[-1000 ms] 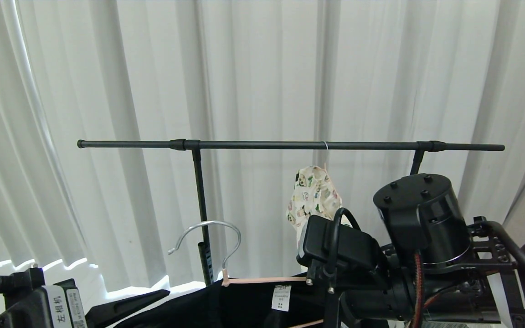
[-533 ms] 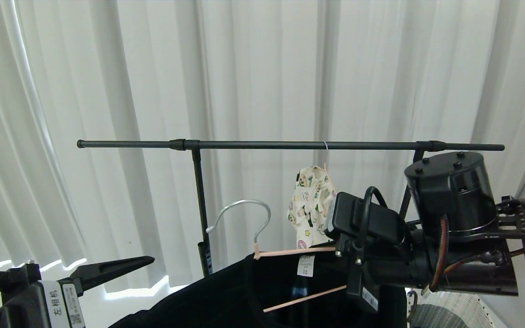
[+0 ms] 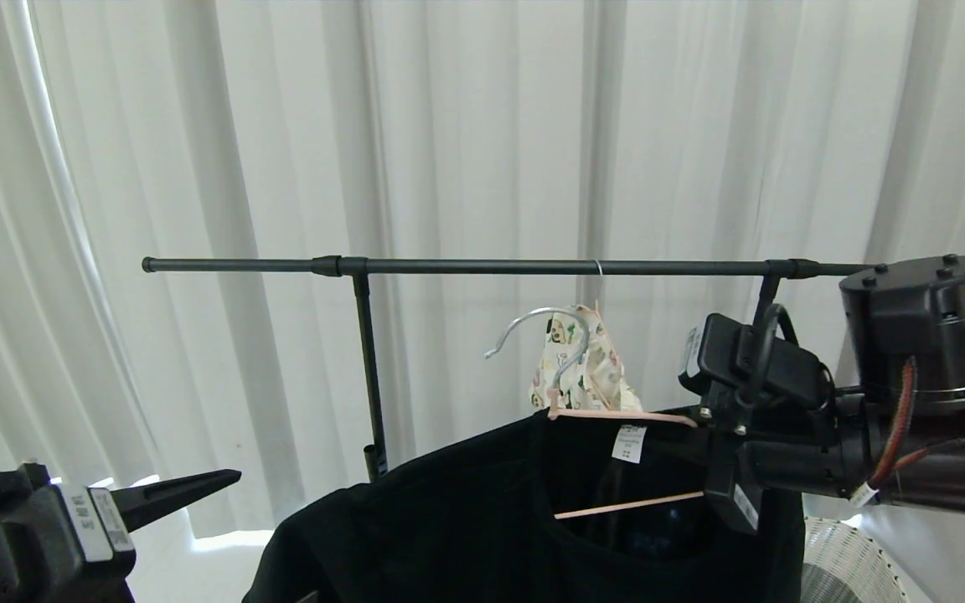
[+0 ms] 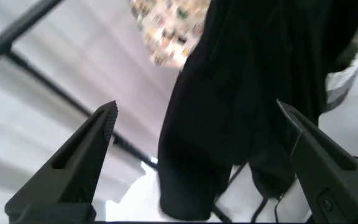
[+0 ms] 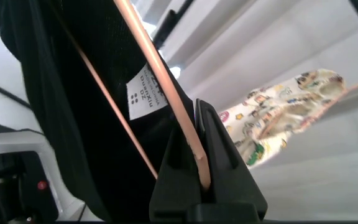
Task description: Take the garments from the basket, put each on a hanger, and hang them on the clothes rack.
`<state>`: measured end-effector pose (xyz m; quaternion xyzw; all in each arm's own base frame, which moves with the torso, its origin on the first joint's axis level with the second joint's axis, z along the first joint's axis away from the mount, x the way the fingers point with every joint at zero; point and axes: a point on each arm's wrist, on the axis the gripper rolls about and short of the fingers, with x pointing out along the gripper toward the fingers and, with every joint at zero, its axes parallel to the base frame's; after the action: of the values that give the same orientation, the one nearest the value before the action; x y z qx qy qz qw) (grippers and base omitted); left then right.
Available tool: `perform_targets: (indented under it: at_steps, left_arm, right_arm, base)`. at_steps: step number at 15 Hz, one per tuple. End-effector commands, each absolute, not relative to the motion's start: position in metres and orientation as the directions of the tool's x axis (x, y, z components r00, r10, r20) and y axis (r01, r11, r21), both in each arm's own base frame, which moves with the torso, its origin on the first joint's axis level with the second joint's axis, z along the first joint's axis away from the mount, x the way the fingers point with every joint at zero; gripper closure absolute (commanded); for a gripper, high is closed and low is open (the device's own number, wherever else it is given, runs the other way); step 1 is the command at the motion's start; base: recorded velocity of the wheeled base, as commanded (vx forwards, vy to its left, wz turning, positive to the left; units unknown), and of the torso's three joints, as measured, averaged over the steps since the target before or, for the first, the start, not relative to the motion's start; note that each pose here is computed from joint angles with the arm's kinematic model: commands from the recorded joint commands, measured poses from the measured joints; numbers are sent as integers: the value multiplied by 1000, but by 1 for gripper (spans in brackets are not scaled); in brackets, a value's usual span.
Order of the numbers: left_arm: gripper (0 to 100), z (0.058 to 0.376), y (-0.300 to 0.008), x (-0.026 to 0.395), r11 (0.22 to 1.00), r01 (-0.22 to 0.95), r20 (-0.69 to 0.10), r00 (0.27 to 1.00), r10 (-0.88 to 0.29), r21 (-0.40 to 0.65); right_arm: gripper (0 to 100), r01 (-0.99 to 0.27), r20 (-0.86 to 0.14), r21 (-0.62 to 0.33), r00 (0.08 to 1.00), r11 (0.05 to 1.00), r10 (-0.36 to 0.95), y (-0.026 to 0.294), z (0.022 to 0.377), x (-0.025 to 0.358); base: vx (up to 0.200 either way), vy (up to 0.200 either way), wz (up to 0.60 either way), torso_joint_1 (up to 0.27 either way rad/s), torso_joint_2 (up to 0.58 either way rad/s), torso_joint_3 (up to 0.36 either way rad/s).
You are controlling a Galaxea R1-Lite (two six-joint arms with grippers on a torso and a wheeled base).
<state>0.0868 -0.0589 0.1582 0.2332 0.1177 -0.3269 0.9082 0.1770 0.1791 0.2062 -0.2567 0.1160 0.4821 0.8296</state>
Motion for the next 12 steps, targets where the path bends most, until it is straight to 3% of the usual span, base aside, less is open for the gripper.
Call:
perform_targets:
  at_steps: [1,9,10,12]
  left_arm:
    - [0,146,-55,96,731,615,-433,768,-472,294]
    - [0,125,-57,98,723,650,-537,707,-460,235]
    - [100,125,-57,99,724,648,-539,707,-457,236]
    - [100,125,-55,101,739,632,-543,715,-439,234]
  right_arm:
    - [100,-846,-401,-329,527,420,749,167,216,167]
    - [100,-839,-375,-359,530,408,760,161,222,160]
    - [100,-838,-371,-360,531,409,762,161,223,159]
    - [100,-838,-377,-359,532,410,758,160,221,158]
  base:
    - [0,0,0,0,0,0]
    - [0,0,0,0,0,0]
    - [0,0,0,0,0,0]
    - [0,0,0,0,0,0]
